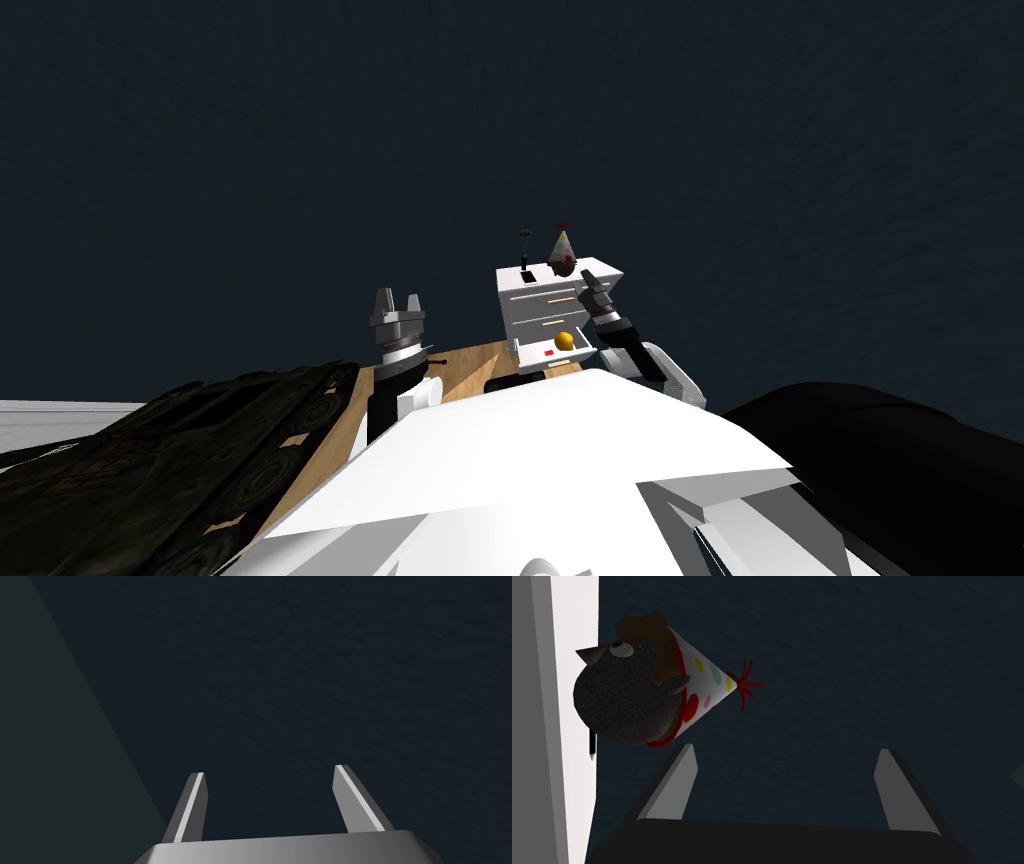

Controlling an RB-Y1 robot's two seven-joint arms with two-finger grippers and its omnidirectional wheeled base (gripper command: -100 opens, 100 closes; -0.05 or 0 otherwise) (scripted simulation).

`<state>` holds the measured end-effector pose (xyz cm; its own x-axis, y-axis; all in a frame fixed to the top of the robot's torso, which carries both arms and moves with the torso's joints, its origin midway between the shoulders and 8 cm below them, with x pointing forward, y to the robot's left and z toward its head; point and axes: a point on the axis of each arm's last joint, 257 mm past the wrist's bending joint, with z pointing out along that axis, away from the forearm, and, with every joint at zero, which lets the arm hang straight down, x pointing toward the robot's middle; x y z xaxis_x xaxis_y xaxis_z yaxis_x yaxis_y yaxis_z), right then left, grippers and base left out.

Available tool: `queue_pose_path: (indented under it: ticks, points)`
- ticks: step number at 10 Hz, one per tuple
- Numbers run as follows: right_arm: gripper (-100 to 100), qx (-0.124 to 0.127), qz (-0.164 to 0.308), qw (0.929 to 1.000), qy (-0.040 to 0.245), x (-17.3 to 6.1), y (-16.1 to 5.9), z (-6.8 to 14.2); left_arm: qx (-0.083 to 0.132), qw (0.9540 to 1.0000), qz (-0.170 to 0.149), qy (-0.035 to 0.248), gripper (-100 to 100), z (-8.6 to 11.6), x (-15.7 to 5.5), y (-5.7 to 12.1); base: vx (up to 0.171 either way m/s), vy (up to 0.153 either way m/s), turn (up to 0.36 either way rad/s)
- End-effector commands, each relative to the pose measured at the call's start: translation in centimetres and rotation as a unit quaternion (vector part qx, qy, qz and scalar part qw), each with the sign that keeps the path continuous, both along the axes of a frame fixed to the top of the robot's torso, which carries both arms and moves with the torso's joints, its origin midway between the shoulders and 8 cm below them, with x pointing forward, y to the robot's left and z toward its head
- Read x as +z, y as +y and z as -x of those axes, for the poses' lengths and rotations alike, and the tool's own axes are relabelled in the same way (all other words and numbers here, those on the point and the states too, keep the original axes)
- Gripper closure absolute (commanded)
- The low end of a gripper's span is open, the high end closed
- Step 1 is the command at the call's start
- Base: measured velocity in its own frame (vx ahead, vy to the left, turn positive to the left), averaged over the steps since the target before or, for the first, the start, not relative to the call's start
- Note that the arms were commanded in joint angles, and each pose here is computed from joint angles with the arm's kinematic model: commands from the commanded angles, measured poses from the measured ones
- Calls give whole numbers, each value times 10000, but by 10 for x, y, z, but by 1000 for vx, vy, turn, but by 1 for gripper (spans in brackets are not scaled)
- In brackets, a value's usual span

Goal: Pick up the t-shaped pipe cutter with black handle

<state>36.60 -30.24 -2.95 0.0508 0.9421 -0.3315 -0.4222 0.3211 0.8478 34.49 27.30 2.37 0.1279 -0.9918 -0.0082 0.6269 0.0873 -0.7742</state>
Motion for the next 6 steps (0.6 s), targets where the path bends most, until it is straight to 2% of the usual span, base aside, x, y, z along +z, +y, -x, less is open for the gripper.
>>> queue_pose_path:
  ticks: [1,3,4,6]
  points:
    - [-100,-91,211,9994,254,-9,-7,-3,0,10000,0,0,0,0,0,0,-36,53,61]
    - [-100,-170,410,9979,468,-16,-15,-4,0,10000,0,0,0,0,0,0,-46,88,50]
    - [-100,-250,622,9954,677,-23,-23,-6,0,10000,0,0,0,0,0,0,-27,117,55]
    - [-100,-337,846,9919,890,-30,-31,-8,0,10000,1,0,0,0,0,0,-35,114,35]
